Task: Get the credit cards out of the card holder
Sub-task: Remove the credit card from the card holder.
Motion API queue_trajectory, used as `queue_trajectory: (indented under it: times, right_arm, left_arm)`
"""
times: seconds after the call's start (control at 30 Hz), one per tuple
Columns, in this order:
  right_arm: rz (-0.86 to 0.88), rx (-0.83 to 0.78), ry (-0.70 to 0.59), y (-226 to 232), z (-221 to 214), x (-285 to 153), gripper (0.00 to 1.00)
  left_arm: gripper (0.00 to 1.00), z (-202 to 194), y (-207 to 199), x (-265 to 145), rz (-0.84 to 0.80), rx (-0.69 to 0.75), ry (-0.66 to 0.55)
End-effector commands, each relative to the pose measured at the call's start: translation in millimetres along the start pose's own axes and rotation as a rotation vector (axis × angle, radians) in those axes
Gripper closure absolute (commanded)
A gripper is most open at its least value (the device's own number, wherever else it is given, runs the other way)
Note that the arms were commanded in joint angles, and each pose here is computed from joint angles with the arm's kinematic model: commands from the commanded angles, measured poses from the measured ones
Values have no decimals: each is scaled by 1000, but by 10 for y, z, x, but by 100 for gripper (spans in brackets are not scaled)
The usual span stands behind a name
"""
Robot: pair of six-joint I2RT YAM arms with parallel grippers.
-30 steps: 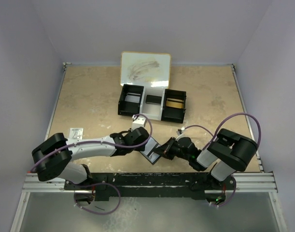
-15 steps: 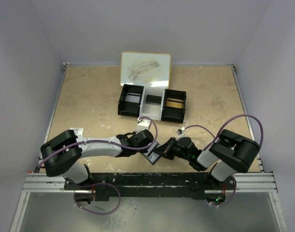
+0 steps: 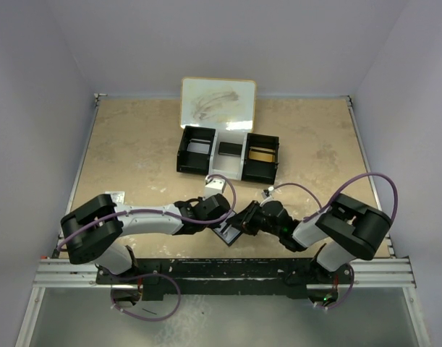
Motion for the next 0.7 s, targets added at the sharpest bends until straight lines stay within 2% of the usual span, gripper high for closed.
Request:
queue_trajectory:
  times: [0.0, 0.5, 0.57, 0.67]
  right_arm:
    - [-18, -19, -50, -2, 61, 93, 76]
    - [-5, -14, -38, 16, 19, 93, 88]
    - [-2, -11, -38, 29, 14, 72, 86]
    - [-23, -9, -45, 14, 3, 65, 77]
  left_arm:
    - [88, -45, 22, -20, 11, 8, 22]
    - [88, -20, 19, -30, 11, -25, 2]
    - [89, -10, 24, -38, 13, -30, -2]
    - [89, -7, 19, -34, 12, -34, -6]
Point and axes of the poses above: each gripper's point midway between its finger pads, its own x axis out along the fingers, its own y axis along the line the jaws close on, z = x × y, the point moved 5 cm from there along -x, back along the fingers, and after that the axes turned 13 degrees about x, right-handed, at the moved point
